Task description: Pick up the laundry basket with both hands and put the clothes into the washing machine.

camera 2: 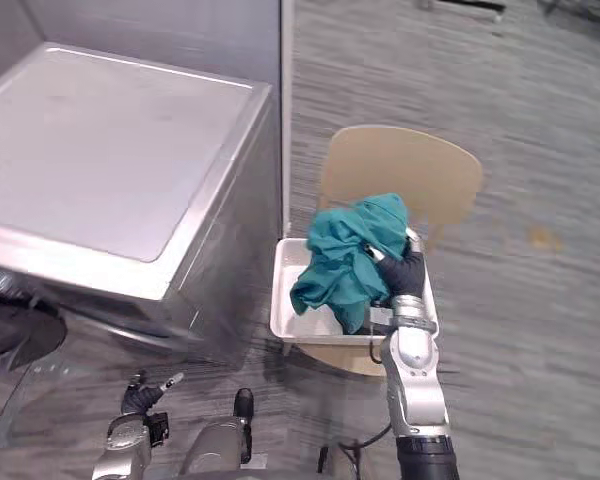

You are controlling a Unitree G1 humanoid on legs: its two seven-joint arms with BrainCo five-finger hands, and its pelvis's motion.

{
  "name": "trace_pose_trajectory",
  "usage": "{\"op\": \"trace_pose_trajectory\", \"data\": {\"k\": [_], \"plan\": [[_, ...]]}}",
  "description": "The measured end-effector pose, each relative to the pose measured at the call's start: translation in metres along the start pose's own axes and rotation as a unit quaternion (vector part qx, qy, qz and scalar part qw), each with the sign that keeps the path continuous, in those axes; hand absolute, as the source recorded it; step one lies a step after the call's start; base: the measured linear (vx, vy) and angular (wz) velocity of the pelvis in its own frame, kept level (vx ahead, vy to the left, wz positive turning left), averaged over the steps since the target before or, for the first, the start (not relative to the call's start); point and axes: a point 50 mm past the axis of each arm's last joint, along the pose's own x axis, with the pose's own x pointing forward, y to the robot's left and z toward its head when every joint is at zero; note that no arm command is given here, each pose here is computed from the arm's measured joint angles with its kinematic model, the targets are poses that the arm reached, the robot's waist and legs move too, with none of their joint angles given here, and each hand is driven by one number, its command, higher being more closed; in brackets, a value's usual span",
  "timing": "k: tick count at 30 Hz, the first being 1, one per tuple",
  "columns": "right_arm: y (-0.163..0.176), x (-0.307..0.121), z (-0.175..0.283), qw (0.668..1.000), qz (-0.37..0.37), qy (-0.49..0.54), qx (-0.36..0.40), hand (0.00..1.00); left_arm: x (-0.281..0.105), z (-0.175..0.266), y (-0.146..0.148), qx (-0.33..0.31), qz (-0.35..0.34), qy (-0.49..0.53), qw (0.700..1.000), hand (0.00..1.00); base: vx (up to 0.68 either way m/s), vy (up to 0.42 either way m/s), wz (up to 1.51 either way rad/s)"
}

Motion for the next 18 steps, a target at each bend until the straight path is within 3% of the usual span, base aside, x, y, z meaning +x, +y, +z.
{"op": "trace_pose_trajectory", "data": {"k": [5,9,13,15,18], "plan": [[-0.009,0.002,-0.008,0.999,0.006,0.019,-0.033,1.0,-0.019,0.029,-0.041,-0.039,-0.075,-0.066,0.994,0.0,-0.31,-0.127,1.01],[0.005,0.011,-0.006,0.998,0.05,0.01,-0.034,1.0,-0.034,0.079,-0.049,-0.041,-0.122,-0.195,0.972,0.0,-0.29,-0.078,0.82],[0.021,0.028,-0.02,0.99,0.125,0.032,-0.058,1.0,-0.042,0.125,-0.083,0.029,-0.204,-0.306,0.93,0.0,-0.18,0.053,0.76],[0.029,0.036,-0.022,0.984,0.161,0.034,-0.062,1.0,-0.058,0.155,-0.116,0.066,-0.27,-0.38,0.882,0.0,-0.17,0.159,0.91],[0.061,0.033,-0.038,0.97,0.23,0.074,-0.026,1.0,-0.065,0.161,-0.129,0.15,-0.297,-0.427,0.841,0.0,-0.14,0.147,0.4]]}}
